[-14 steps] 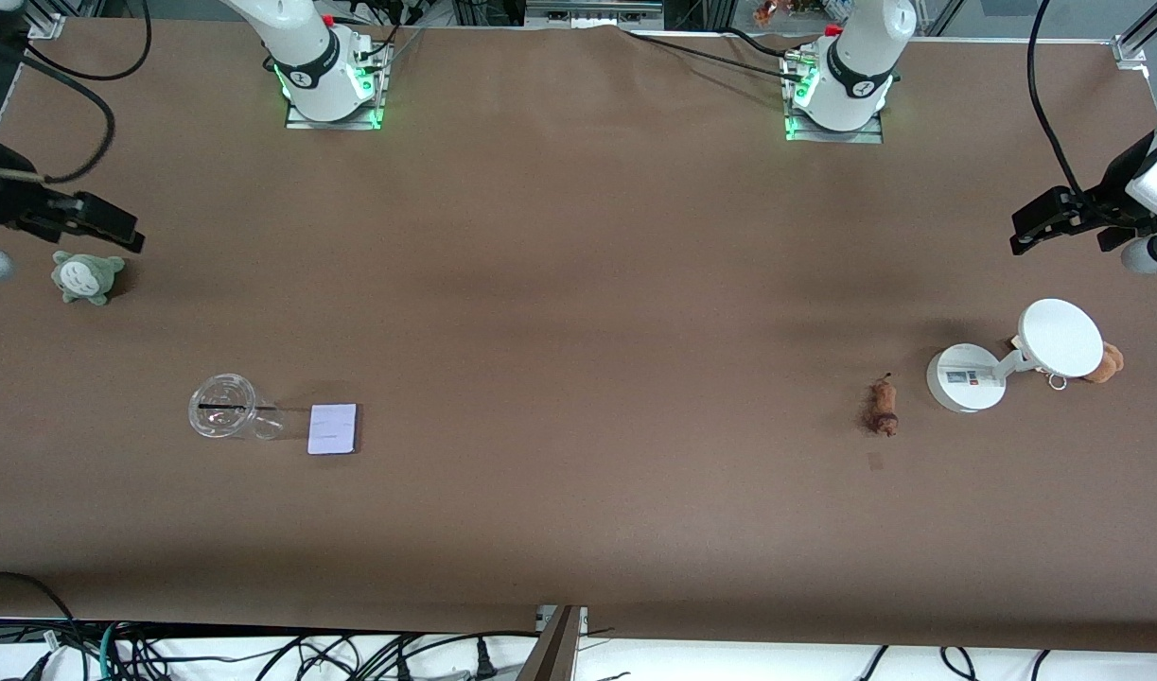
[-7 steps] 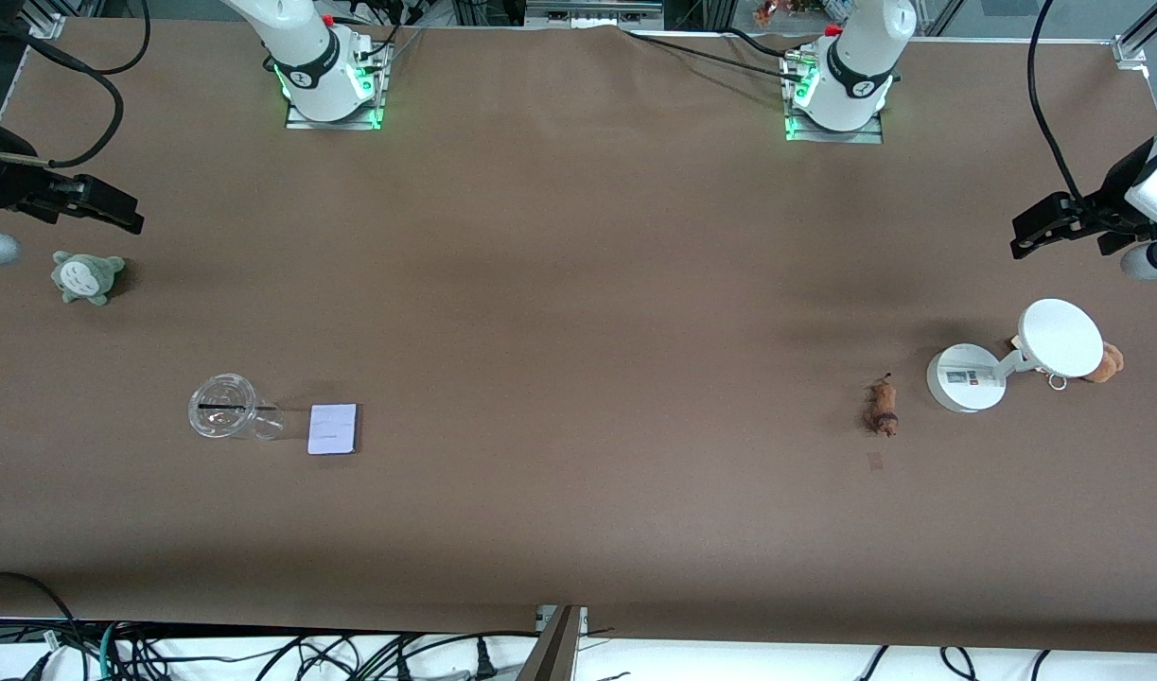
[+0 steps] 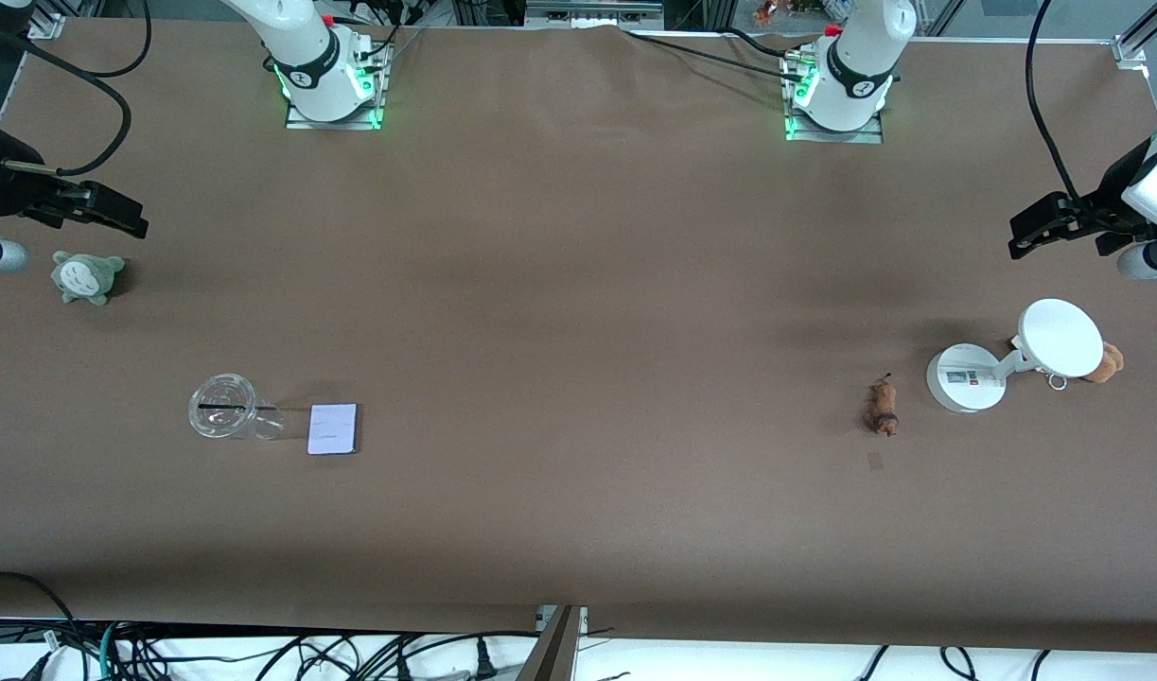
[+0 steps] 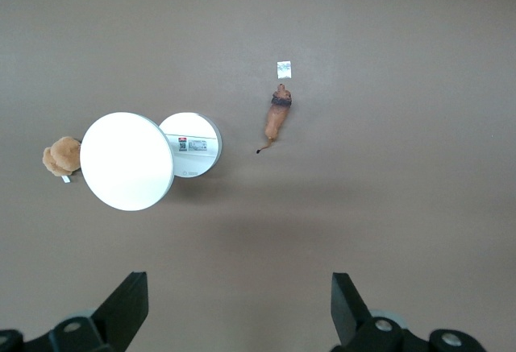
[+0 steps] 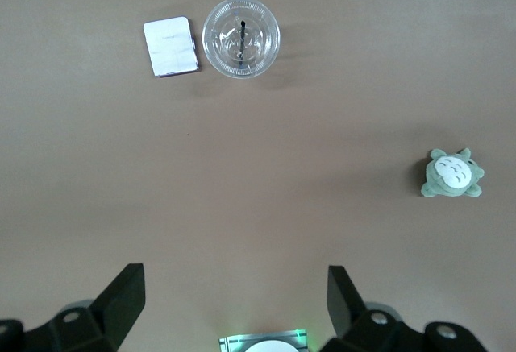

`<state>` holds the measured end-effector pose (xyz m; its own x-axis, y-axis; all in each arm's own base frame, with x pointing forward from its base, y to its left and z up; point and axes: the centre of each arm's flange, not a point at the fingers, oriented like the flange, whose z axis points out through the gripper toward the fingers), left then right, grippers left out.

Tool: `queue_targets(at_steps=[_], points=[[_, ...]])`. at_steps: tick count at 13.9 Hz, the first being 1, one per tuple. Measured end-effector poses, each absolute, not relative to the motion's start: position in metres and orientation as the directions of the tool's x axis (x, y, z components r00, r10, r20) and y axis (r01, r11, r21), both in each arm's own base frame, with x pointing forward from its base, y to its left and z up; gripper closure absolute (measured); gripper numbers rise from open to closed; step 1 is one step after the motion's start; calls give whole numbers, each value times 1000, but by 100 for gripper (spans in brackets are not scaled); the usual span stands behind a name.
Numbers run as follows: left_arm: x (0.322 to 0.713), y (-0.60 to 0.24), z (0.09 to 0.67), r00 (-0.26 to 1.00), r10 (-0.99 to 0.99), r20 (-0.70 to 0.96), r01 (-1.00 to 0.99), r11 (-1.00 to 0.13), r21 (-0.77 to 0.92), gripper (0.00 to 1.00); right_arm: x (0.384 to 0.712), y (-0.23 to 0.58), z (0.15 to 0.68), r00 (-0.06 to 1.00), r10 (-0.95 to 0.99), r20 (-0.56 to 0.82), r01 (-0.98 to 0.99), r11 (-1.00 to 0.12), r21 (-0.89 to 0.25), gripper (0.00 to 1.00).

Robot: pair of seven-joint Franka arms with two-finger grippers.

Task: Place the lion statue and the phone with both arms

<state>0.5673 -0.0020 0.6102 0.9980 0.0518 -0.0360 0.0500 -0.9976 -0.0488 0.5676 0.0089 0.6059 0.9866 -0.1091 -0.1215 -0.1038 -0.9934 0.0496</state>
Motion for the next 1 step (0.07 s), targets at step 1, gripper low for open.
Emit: queue_targets(at_steps=[1], points=[[567, -2, 610, 998, 52, -36, 50, -998, -49, 0, 568, 9, 606, 987, -109, -121, -104, -993, 50, 0]])
